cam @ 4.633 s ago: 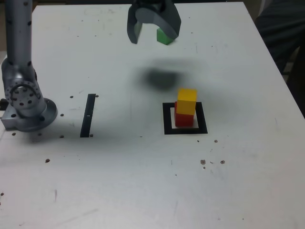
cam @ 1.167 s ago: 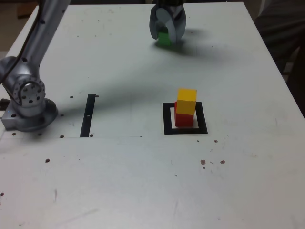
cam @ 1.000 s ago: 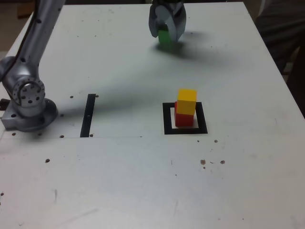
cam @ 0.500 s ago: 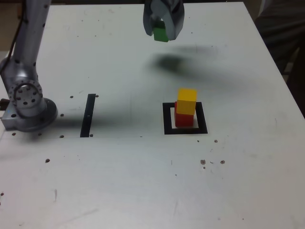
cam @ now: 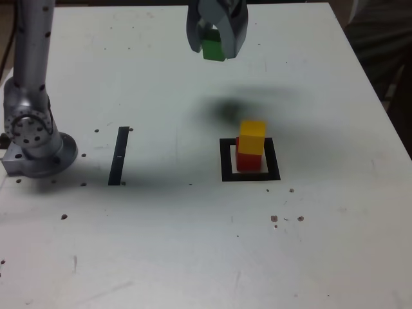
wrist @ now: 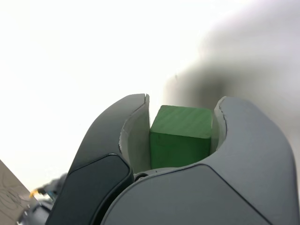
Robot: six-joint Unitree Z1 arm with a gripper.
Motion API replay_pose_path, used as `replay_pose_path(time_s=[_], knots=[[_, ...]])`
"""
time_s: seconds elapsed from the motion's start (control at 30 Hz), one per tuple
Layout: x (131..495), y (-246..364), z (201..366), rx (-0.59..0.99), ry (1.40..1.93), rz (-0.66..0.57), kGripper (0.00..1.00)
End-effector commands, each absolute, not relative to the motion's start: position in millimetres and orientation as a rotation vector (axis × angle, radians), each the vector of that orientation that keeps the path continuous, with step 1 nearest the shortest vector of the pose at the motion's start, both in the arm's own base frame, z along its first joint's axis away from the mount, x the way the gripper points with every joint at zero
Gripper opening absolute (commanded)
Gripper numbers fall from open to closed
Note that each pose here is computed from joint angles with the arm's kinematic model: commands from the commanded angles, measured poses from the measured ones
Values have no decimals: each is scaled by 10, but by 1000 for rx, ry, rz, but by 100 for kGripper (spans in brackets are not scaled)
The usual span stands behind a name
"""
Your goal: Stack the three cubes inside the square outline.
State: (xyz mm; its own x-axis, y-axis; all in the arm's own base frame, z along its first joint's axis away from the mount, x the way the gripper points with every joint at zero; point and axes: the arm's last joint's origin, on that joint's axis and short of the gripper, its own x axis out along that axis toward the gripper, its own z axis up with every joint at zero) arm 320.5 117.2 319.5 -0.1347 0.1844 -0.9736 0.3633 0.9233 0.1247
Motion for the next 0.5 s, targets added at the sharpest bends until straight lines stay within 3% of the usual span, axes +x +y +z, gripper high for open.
replay_pose_path(time_s=[0.0, 0.47], knots=[[3189, 1053, 3236, 411, 1712, -164, 35], [3217, 418, 3318, 328, 1713, -160, 35]])
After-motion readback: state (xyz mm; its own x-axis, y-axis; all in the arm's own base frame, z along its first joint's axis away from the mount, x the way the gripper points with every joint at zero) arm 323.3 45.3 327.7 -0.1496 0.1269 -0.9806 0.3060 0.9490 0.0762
